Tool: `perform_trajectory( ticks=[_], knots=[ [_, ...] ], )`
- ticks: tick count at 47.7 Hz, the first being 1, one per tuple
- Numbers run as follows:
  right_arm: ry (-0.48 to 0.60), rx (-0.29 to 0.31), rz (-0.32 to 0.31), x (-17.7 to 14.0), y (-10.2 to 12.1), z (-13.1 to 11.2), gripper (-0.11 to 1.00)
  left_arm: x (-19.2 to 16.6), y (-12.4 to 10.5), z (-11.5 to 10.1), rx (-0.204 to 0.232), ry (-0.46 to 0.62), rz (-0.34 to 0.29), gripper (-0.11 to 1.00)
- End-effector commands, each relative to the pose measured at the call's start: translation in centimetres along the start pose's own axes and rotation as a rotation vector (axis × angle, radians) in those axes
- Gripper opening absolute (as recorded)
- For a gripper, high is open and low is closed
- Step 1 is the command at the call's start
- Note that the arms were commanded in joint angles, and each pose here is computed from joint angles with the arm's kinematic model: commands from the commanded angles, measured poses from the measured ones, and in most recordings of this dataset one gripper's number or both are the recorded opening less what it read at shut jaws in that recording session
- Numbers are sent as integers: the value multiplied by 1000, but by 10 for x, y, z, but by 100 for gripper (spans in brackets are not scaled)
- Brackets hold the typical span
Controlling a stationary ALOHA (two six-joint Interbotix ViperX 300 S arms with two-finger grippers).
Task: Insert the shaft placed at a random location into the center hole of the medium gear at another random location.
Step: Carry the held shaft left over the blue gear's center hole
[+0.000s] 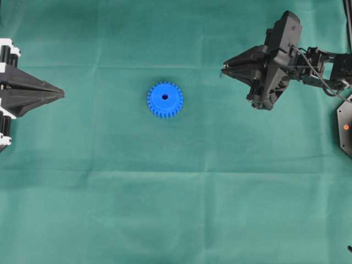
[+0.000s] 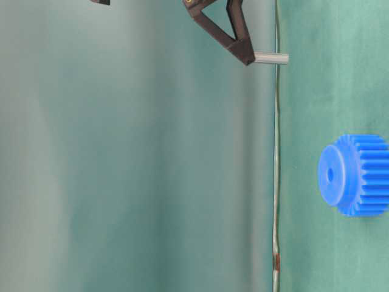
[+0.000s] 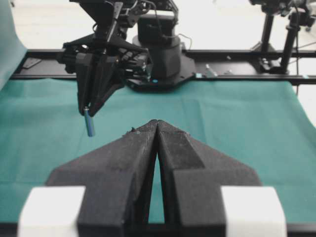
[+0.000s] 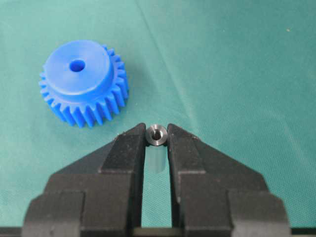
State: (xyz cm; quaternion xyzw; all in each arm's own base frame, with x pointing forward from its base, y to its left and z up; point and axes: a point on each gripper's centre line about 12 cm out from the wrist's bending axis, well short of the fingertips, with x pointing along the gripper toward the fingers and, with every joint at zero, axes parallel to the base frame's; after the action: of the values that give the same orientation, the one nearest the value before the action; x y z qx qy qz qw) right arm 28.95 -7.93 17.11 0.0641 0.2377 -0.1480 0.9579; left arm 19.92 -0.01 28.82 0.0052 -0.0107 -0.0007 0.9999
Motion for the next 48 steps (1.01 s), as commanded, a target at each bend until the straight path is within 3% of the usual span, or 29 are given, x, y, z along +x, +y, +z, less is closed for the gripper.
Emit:
perform_trajectory(
  ticks=[1, 10, 36, 48],
  knots=[
    [-37, -16, 4, 1, 2, 14, 13, 2, 0, 9, 6, -23, -2, 0],
    [-45, -20, 17, 10, 7, 20, 13, 2, 0, 10, 6, -23, -2, 0],
    [-97, -71, 114, 78, 56, 65, 13, 2, 0, 8, 6, -14, -2, 0],
    [-94, -79, 122, 88, 62, 67, 13, 2, 0, 8, 5, -15, 0, 0]
  ],
)
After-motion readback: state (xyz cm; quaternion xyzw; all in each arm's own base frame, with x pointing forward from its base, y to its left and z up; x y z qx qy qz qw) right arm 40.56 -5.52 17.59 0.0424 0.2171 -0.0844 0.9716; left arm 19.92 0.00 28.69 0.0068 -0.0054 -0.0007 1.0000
